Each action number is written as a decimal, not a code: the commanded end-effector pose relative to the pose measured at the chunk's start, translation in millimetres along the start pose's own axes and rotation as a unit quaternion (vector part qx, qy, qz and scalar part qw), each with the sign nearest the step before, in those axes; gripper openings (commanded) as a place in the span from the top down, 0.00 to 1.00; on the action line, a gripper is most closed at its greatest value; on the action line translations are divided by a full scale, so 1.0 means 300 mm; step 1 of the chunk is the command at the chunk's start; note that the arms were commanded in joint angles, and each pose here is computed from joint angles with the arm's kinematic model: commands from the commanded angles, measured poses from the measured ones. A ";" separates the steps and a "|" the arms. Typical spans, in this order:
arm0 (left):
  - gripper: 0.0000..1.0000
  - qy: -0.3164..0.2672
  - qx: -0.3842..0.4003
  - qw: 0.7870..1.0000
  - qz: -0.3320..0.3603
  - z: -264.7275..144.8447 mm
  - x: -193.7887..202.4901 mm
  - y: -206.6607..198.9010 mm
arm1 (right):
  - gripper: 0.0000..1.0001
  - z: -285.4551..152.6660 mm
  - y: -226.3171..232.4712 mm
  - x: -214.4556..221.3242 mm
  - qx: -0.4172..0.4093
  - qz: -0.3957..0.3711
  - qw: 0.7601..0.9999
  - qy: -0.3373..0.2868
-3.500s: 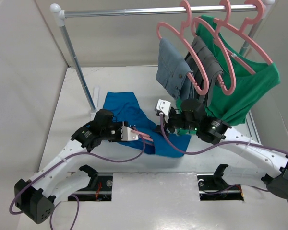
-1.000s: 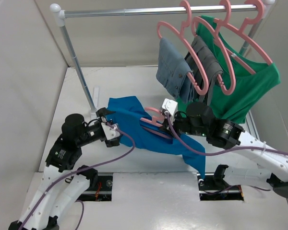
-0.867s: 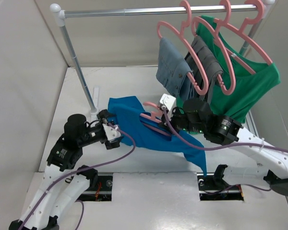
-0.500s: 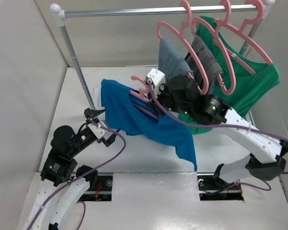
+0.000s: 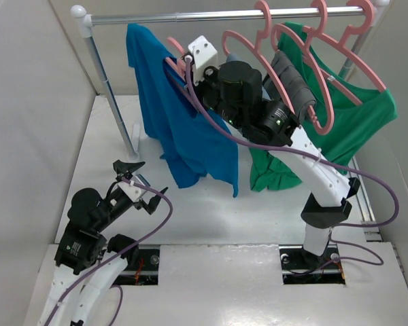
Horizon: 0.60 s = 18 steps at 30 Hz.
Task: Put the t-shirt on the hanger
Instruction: Hang the hanger with tshirt onto the clothesline
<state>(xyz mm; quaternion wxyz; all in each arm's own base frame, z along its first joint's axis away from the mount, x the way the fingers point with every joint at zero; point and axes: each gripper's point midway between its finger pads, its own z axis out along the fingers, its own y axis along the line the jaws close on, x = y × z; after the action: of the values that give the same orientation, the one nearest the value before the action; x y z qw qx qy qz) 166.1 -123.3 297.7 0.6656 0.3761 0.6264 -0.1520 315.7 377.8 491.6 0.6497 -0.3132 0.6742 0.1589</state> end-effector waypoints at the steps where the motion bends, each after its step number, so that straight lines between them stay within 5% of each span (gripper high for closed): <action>1: 0.00 -0.005 -0.009 1.000 -0.012 0.000 0.003 0.004 | 1.00 -0.066 -0.154 -0.284 0.076 0.035 0.986 -0.147; 18: 0.00 0.005 -0.011 1.000 -0.015 0.010 0.045 0.000 | 1.00 0.142 -0.323 -0.296 0.138 0.088 0.962 -0.217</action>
<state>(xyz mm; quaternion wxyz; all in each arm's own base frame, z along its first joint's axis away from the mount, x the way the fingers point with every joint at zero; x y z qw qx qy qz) 170.8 -122.5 276.1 0.6481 0.3712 0.6475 -0.1513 417.1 370.3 522.3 0.7435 -0.1926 0.6268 0.1313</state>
